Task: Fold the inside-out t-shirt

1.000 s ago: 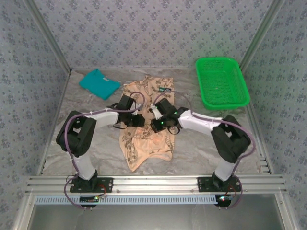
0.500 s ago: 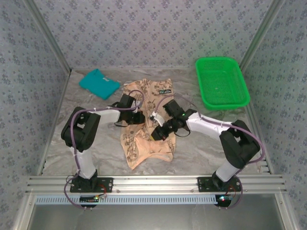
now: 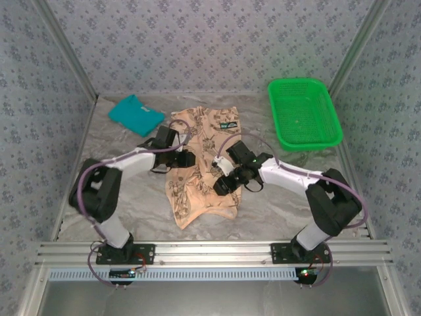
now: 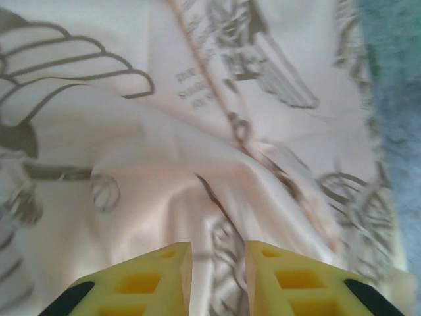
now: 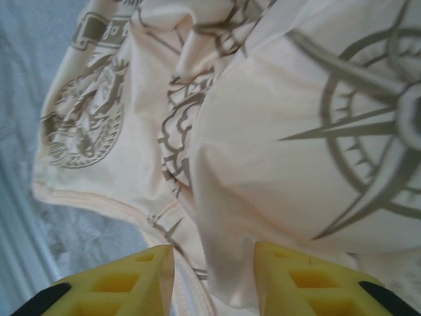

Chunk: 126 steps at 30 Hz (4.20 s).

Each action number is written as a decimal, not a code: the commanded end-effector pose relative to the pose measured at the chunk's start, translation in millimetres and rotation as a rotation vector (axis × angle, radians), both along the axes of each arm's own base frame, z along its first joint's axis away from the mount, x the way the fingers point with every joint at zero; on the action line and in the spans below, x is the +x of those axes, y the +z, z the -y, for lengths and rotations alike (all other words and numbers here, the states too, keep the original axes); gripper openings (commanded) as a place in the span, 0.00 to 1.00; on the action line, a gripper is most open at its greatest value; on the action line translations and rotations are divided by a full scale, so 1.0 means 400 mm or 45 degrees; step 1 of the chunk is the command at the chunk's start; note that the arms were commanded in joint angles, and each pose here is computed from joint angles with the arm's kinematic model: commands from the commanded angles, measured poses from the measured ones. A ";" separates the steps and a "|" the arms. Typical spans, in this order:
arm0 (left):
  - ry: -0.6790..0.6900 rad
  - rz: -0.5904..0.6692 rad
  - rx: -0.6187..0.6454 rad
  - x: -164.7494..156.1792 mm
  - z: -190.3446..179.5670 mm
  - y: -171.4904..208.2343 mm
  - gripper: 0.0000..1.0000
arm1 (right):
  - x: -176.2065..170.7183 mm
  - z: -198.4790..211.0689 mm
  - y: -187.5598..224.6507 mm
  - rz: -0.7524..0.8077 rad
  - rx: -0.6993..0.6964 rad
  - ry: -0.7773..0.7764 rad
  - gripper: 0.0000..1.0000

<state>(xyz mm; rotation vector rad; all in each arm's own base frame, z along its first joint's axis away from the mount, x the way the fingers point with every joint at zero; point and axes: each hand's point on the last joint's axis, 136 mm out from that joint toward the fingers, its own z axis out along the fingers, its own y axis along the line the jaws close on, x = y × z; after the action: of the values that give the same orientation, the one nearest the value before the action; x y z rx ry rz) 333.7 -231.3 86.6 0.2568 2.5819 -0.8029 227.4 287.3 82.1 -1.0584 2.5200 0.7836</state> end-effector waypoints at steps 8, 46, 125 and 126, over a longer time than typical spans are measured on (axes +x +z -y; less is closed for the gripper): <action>-0.197 -0.056 -0.007 -0.262 0.061 0.017 0.28 | 0.050 0.007 -0.086 0.116 -0.199 -0.149 0.23; -0.299 0.230 -0.227 -0.287 0.139 0.010 0.01 | 0.214 0.214 -0.158 -0.120 -0.256 -0.740 0.00; -0.433 0.085 -0.489 -0.177 0.120 0.111 0.00 | -0.010 0.205 -0.119 0.078 -0.298 -0.523 0.09; -0.429 0.062 -0.492 -0.176 0.122 0.108 0.00 | -0.002 0.201 -0.093 0.106 -0.280 -0.530 0.22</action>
<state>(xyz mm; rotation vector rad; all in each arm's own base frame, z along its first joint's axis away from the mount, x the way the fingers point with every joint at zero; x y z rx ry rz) 262.3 -273.5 119.3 0.6139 2.3163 -1.2650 220.0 215.1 31.1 -0.5803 2.6916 0.4247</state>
